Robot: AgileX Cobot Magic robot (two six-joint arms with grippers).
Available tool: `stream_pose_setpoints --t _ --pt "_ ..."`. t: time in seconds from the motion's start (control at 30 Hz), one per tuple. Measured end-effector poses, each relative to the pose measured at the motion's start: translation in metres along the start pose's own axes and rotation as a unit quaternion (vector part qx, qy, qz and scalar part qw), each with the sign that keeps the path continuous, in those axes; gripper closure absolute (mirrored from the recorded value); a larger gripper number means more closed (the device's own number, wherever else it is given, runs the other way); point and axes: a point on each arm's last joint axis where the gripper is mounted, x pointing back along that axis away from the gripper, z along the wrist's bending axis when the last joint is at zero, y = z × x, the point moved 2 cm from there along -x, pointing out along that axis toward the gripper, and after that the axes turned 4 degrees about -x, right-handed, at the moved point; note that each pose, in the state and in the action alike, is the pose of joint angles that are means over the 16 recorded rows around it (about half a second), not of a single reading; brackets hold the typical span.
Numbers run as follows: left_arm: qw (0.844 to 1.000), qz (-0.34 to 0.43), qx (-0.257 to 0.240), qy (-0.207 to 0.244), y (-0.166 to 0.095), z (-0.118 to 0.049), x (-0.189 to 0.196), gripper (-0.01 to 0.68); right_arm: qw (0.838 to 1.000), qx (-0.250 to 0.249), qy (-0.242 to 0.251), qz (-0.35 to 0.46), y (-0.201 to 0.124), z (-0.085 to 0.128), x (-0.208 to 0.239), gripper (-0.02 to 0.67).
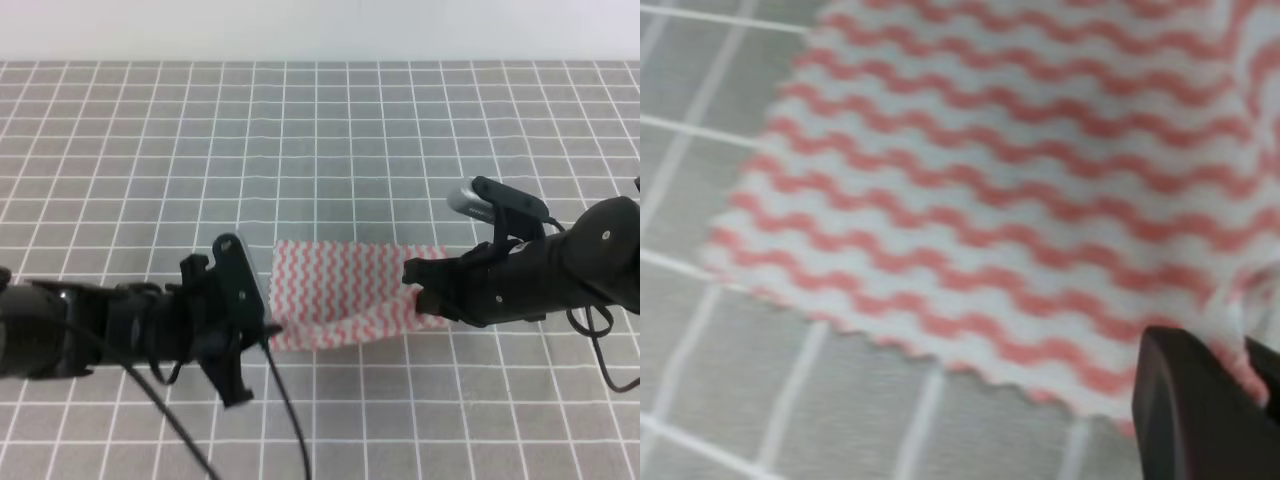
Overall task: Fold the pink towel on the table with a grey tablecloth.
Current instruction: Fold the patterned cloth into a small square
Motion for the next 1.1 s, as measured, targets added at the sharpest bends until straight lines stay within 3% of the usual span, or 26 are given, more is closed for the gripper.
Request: stream_pose_setpoints --t 0.37,1.1 --pt "0.999 -0.006 0.008 0.042 0.015 0.028 -0.001 0.674 0.999 -0.018 0.000 -0.027 0.009 -0.004 0.002 0.661" --pt "0.999 0.010 0.022 0.035 0.008 0.036 -0.022 0.675 0.999 -0.031 -0.003 -0.022 0.026 -0.009 -0.007 0.659"
